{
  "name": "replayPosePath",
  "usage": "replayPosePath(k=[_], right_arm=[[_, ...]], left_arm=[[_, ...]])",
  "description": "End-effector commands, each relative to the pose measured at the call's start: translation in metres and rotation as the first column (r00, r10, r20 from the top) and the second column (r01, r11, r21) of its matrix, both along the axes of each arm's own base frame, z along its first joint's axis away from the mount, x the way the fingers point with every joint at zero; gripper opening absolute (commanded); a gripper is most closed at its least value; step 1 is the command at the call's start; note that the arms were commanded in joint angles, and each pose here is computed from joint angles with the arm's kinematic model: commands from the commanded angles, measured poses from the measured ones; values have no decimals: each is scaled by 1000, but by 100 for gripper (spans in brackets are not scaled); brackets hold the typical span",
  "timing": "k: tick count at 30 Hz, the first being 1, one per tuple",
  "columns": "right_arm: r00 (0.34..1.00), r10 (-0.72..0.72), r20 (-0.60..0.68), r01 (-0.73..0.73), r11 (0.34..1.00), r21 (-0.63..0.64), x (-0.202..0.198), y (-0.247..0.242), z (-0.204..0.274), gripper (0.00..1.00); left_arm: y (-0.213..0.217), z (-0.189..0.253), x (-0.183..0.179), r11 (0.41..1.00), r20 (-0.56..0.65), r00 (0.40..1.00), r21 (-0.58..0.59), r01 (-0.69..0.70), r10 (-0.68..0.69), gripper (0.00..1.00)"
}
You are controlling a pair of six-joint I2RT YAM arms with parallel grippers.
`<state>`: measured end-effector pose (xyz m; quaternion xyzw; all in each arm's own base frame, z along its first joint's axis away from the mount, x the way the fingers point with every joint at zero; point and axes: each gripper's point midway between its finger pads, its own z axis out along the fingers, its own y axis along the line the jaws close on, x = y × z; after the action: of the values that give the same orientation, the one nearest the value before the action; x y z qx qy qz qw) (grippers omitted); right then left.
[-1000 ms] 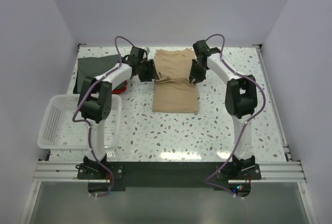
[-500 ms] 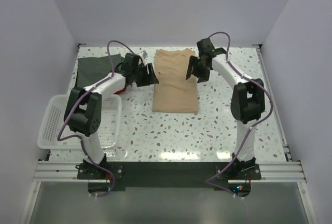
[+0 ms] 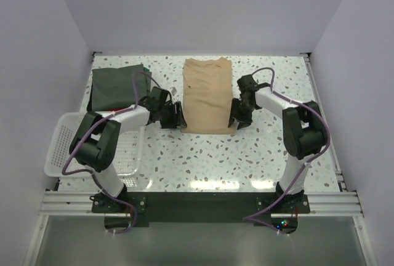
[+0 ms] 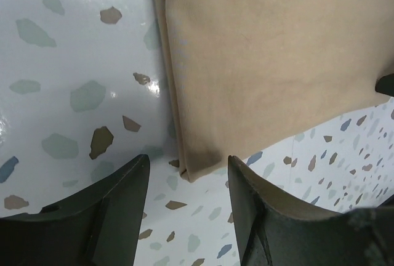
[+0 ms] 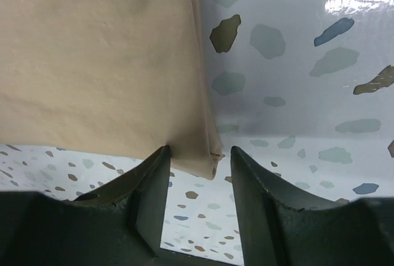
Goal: Fold and stack the t-shirts
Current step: Fold the tshirt
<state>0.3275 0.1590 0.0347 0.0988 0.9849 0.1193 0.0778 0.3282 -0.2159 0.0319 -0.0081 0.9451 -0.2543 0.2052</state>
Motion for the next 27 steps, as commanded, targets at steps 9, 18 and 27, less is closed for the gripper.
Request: replayPosePath(k=[9,18,27], right_arm=[[1000,-6,26,5,999,45,-8,5,0,38],[1000,0,-16,0,998,57,-19,6,-13,27],[1000,3,-22,-2,998,59,-22,6,-13,21]], left_arm=[[-6,19,-2,1000,65,998,-11,-19,20,57],[-6,16,-11,999,43,999,22,-31,30,54],[-8,6,-20,998,6,999,59,-33,32,48]])
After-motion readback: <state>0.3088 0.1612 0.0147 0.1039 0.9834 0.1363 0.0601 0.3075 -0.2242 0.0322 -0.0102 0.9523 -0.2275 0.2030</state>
